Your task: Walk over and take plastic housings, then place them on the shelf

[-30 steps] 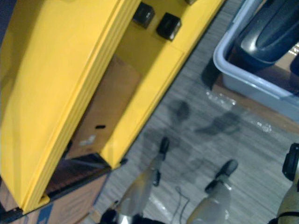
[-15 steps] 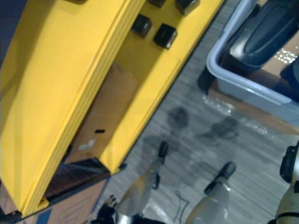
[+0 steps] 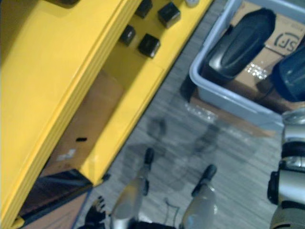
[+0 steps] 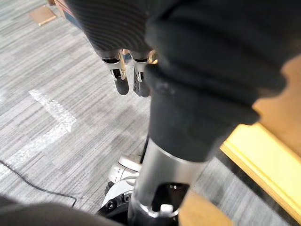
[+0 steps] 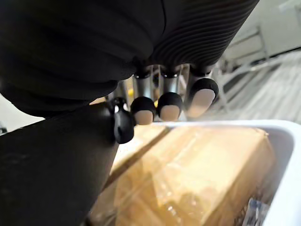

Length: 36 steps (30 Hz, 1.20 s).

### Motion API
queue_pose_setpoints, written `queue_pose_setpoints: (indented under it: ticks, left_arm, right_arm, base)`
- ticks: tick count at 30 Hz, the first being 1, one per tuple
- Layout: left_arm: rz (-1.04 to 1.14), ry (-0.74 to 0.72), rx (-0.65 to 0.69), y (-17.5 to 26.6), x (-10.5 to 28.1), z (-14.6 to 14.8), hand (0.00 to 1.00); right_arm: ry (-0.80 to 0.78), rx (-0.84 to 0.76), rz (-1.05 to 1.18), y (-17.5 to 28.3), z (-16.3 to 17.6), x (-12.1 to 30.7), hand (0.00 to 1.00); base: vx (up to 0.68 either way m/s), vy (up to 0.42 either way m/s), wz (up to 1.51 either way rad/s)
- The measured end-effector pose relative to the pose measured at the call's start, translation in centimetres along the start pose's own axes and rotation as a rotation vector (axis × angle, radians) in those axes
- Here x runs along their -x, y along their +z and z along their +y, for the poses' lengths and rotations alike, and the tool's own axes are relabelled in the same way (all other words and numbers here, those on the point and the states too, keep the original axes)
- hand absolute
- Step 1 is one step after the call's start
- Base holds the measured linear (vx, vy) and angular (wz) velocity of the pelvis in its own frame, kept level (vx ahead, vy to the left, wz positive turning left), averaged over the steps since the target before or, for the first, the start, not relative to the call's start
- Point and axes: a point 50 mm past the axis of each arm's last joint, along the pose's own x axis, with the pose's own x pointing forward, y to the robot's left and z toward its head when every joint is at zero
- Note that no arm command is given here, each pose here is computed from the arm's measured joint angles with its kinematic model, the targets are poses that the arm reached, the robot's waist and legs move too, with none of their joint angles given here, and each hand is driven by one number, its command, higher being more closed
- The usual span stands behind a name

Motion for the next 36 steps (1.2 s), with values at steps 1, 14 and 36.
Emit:
queue_pose_setpoints:
  ticks: [1, 14, 36]
  left_arm:
    - [-0.004, -0.004, -0.021, 0.2, 0.1, 0.1, 0.0]
    - [-0.015, -0.16, -0.393, 3.3, -0.7, 0.6, 0.0]
    - [0.368, -0.453, -0.669, 4.9, -4.0, 0.6, 0.0]
  right_arm:
    - [0.016, 0.004, 0.008, -0.7, 0.8, 0.6, 1.0]
    - [0.036, 0.059, -0.04, -1.7, 2.5, 2.6, 1.0]
    - [0.116, -0.038, -0.474, 8.0, 3.8, 4.3, 1.0]
  base:
    - [-0.02, -0.01, -0.04]
    - [-0.01, -0.002, -0.06]
    - [0.01, -0.007, -0.18]
